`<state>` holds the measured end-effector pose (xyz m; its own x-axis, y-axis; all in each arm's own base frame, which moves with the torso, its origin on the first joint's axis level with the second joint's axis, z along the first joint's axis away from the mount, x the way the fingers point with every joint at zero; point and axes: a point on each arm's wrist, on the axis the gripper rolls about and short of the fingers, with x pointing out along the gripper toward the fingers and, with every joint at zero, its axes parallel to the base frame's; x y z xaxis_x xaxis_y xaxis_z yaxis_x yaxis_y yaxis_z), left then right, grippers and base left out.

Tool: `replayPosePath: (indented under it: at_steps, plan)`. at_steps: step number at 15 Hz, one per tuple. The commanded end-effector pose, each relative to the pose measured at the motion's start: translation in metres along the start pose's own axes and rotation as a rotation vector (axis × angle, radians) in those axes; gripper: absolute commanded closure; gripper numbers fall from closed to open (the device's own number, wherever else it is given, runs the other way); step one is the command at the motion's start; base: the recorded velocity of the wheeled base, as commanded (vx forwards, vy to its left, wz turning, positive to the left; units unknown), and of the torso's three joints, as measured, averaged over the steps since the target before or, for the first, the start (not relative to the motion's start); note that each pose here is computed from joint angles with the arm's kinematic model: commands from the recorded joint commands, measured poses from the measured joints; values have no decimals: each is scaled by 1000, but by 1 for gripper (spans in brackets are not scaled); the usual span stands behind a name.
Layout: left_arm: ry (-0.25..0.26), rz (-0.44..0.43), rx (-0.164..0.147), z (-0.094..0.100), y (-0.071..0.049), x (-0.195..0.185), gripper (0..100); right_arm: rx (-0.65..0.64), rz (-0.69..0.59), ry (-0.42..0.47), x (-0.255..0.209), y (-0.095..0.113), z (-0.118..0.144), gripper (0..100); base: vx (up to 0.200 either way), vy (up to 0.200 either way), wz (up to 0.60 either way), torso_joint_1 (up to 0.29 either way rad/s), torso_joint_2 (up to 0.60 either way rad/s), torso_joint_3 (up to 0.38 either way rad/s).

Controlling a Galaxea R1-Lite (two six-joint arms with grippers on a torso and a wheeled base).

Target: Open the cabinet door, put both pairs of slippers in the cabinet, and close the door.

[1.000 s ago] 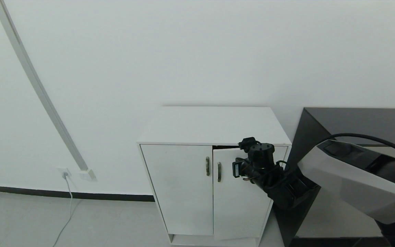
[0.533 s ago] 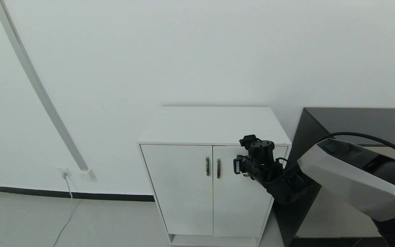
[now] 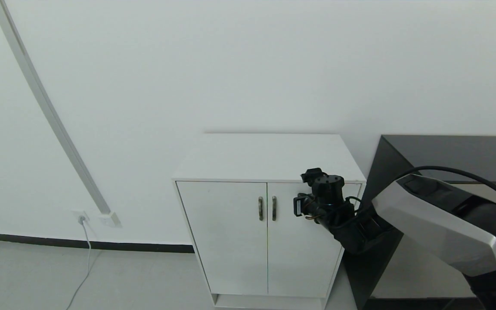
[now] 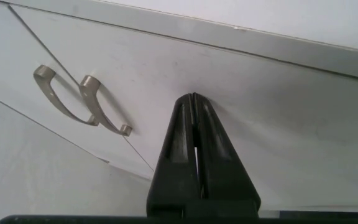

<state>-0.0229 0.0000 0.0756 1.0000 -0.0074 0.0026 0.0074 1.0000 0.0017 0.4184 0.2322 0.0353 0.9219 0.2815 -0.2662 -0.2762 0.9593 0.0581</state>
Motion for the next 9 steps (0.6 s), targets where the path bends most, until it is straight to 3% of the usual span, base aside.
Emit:
replayPosePath:
  at_steps: [1, 6, 9]
  plan:
    - [1, 0, -2, 0, 0, 0, 100, 1, -1, 0, -4, 0, 2, 100, 0, 0, 0, 0, 0, 0]
    - [1, 0, -2, 0, 0, 0, 100, 7, 1, -14, -59, -7, 23, 100, 0, 0, 0, 0, 0, 0]
    - [1, -2, -2, 0, 0, 0, 100, 14, -19, -38, -119, -23, 30, 100, 0, 0, 0, 0, 0, 0]
